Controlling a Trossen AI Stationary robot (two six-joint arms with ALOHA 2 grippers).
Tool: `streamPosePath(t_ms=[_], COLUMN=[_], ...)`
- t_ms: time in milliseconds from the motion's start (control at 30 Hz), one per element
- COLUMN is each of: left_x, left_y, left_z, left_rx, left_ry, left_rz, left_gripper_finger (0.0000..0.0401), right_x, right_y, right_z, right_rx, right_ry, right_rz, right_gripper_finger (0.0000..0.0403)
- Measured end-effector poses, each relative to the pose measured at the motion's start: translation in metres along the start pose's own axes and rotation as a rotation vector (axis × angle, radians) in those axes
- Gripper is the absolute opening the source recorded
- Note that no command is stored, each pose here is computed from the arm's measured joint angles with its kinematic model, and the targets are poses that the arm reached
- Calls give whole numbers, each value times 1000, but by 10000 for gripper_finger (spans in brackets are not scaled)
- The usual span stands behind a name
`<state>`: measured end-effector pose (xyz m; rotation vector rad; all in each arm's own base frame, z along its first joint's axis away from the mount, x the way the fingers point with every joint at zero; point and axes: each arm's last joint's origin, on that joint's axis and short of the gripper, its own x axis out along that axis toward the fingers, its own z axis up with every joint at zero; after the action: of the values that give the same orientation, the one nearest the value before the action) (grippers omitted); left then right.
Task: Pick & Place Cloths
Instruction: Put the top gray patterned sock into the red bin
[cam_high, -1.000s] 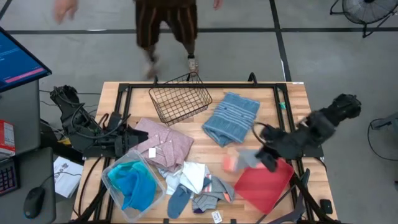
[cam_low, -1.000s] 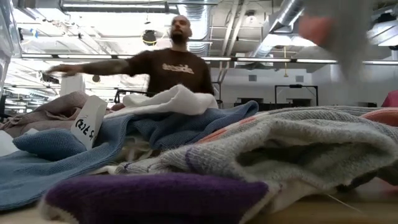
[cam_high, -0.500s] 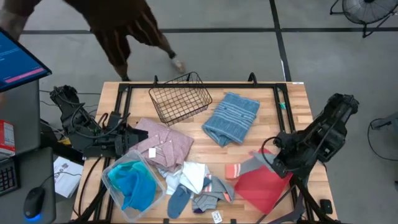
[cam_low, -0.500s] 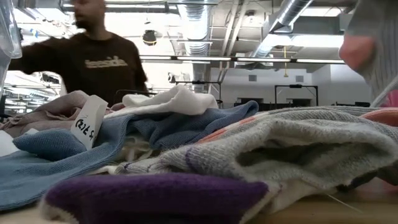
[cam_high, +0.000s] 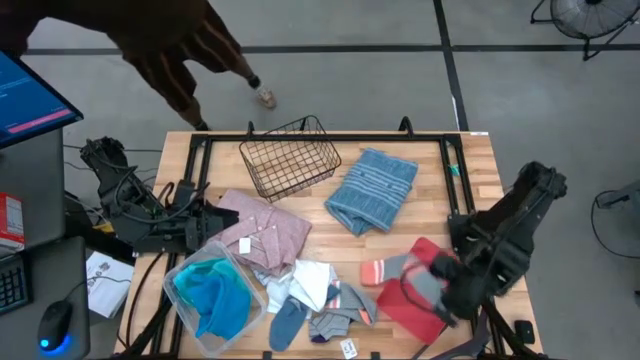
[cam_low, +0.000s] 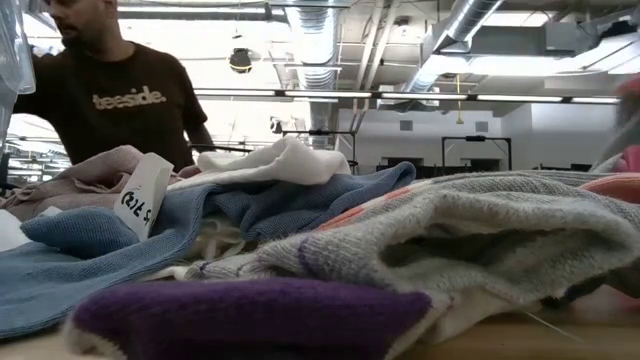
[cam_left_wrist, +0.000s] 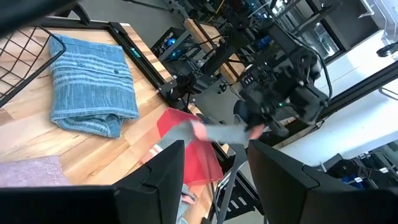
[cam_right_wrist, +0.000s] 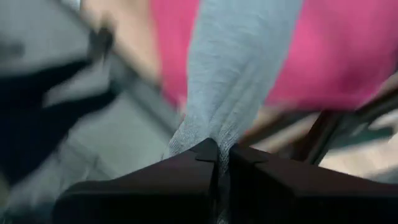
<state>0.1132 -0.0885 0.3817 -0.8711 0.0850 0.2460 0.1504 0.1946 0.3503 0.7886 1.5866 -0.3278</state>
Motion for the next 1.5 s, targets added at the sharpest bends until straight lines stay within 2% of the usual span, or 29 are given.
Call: streamPosePath(t_ms=[100, 200, 300, 433, 500, 600, 700, 933, 1067, 1233, 1400, 1500], left_x=[0, 0, 0, 0, 0, 0, 0, 0, 0, 0, 0, 0], left_y=[0, 0, 0, 0, 0, 1, 1, 1, 1, 1, 1, 1], left_z=[0, 1, 1, 1, 1, 1, 1, 1, 1, 1, 1, 1], left_rx=[9, 27, 29, 29, 29, 33, 33, 35, 35, 36, 36, 36], left_ry=[-8, -20, -29, -29, -29, -36, -38, -38, -39, -39, -39, -39], left_rz=[3, 9, 13, 14, 14, 18, 19, 20, 20, 20, 20, 20], left_gripper_finger=[163, 163, 163, 163, 163, 163, 163, 163, 163, 163, 163, 163], right_x=[1, -8, -18, -27, -27, -21, -6, 39, 61, 86, 114, 123], right_y=[3, -4, -18, -41, -45, -48, -45, -34, -26, -17, -13, -12], right_z=[-21, -35, -39, -42, -44, -42, -30, 12, 41, 74, 92, 94], right_rx=[-25, 34, 131, 312, 318, 383, 419, 472, 433, 355, 247, 211], right_ry=[118, 152, 101, 89, 93, 24, -66, -157, -206, -192, -184, -164], right_rz=[48, 66, 38, -118, -95, -106, -137, -310, -337, -358, -394, -429], right_gripper_finger=[2, 2, 2, 2, 2, 2, 2, 2, 2, 3, 18, 48])
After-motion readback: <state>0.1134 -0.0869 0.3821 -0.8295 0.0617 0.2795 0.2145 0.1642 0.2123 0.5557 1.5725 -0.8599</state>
